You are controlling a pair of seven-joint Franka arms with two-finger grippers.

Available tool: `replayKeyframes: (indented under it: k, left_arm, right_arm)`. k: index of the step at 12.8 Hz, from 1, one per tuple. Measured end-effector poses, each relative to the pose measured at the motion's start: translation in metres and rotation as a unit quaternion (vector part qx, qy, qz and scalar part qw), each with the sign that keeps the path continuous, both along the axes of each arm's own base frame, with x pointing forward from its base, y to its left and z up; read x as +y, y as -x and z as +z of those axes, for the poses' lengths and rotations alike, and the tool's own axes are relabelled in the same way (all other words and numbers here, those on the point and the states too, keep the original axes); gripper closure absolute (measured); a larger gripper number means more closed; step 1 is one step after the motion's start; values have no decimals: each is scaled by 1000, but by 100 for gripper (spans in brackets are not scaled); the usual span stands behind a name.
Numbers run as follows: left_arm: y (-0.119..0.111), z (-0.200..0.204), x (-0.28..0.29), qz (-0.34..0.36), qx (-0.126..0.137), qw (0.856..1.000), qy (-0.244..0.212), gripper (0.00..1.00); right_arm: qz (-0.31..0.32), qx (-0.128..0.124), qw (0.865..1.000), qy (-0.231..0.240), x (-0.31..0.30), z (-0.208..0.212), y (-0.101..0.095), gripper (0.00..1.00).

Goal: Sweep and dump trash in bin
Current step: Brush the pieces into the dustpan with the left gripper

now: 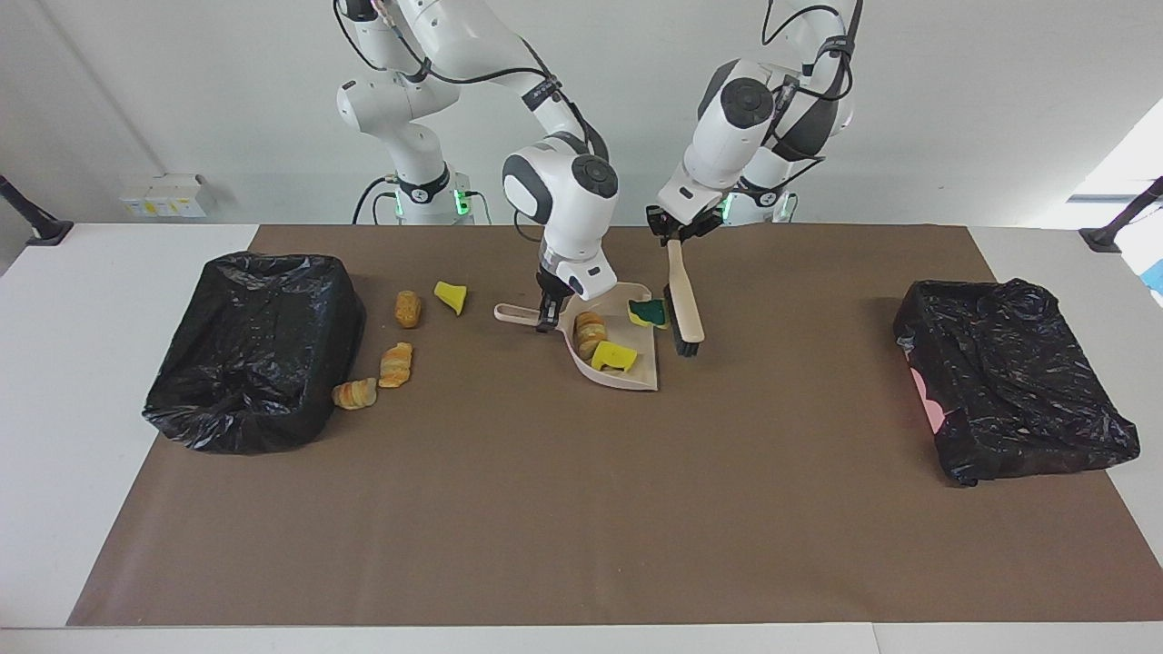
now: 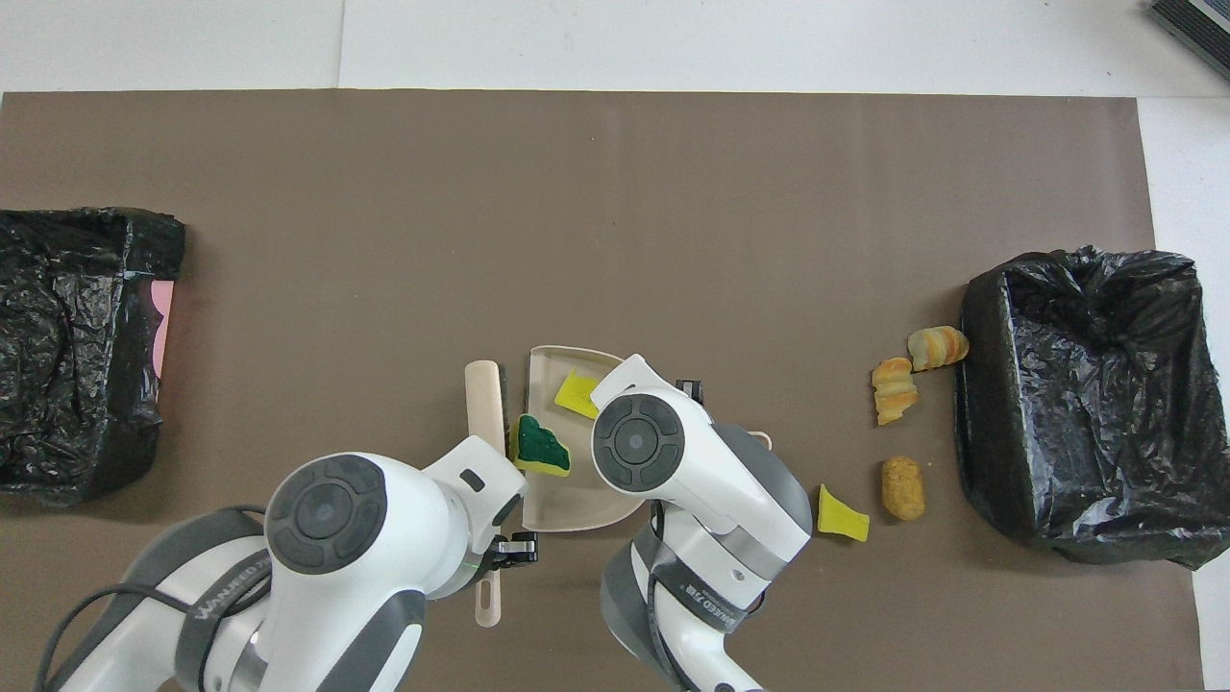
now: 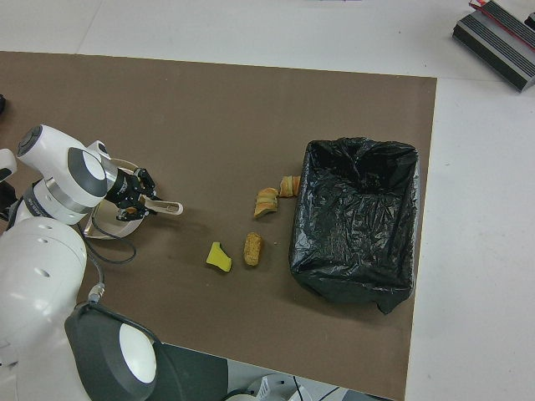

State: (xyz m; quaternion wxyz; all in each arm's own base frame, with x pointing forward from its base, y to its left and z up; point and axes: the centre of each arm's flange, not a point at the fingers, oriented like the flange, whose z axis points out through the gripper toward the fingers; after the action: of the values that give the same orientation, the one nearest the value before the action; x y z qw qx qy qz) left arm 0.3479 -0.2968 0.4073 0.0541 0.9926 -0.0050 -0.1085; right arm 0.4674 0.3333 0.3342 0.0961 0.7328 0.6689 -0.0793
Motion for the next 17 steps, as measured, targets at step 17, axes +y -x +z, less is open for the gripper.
replayKeyframes:
  k: [17]
  left_arm:
    - [73,-1,-27,-40,77,995,-52,74]
  right_arm:
    - [7,-5,1000,-8,-6,-4,2,68]
